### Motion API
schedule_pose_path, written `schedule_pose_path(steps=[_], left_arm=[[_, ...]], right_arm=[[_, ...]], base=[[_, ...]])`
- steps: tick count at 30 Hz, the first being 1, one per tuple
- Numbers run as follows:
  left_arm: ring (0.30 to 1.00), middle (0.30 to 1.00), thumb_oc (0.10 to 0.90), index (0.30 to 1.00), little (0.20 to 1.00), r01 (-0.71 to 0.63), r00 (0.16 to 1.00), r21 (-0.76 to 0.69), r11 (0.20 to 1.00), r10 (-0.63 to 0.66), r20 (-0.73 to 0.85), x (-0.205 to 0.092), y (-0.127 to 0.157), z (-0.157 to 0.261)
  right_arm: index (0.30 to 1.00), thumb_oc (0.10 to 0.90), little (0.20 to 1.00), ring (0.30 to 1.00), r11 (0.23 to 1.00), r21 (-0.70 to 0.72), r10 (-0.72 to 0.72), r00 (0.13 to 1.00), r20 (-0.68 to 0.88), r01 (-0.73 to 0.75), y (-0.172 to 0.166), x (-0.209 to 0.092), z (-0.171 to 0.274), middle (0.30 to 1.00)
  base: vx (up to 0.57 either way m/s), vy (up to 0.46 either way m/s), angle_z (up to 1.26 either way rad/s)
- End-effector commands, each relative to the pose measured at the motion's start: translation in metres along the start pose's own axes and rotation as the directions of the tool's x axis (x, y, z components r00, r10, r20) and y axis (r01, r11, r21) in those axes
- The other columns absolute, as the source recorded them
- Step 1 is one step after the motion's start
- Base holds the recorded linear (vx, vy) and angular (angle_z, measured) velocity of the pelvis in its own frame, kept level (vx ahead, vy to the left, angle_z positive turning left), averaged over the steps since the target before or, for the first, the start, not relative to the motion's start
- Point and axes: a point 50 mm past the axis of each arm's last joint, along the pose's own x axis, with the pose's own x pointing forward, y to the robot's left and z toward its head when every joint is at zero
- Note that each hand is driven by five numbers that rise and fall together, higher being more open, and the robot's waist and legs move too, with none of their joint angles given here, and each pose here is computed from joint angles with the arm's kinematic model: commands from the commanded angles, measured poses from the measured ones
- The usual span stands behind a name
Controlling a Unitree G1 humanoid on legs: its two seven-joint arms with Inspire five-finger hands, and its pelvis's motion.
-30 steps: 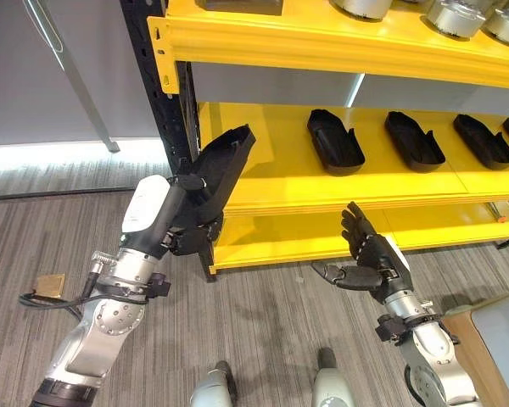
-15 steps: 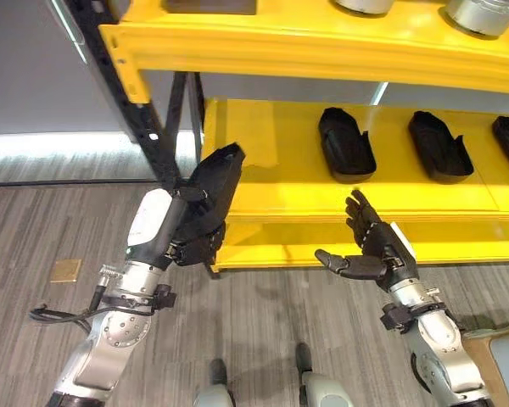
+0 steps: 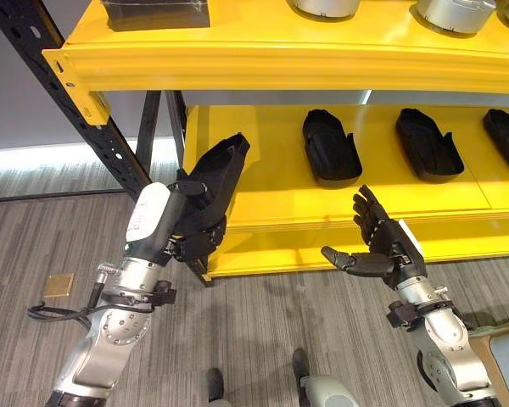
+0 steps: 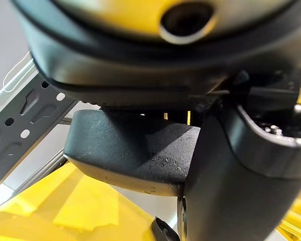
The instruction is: Move parts from the plastic box to the shelf.
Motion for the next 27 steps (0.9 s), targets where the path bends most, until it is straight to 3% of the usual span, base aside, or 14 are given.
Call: schedule_pose_path(steps=[1, 11, 27], left_arm=[[0.3, 0.3, 0.4, 0.3, 0.3, -0.254, 0.937, -0.042, 0.966, 0.257, 0.238, 0.017, 0.039, 0.04], [0.3, 0.3, 0.4, 0.3, 0.3, -0.278, 0.924, -0.088, 0.957, 0.291, 0.249, 0.037, 0.028, 0.042], [0.3, 0.3, 0.4, 0.3, 0.3, -0.257, 0.909, -0.022, 0.966, 0.25, 0.334, 0.065, 0.02, 0.056]], right_arm=[[1.0, 0.9, 1.0, 1.0, 0.998, -0.04, 0.058, 0.966, 0.253, -0.05, 0.003, 0.01, 0.047, 1.0], [1.0, 0.9, 1.0, 1.0, 0.999, -0.04, -0.006, 0.974, 0.227, 0.015, -0.007, 0.003, 0.041, 1.0], [1.0, 0.9, 1.0, 1.0, 1.0, 0.016, -0.006, 0.987, 0.163, 0.003, 0.002, -0.001, 0.025, 1.0]], base=[[-0.02, -0.135, 0.0], [0.01, 0.034, 0.34], [0.06, 0.068, -0.2]])
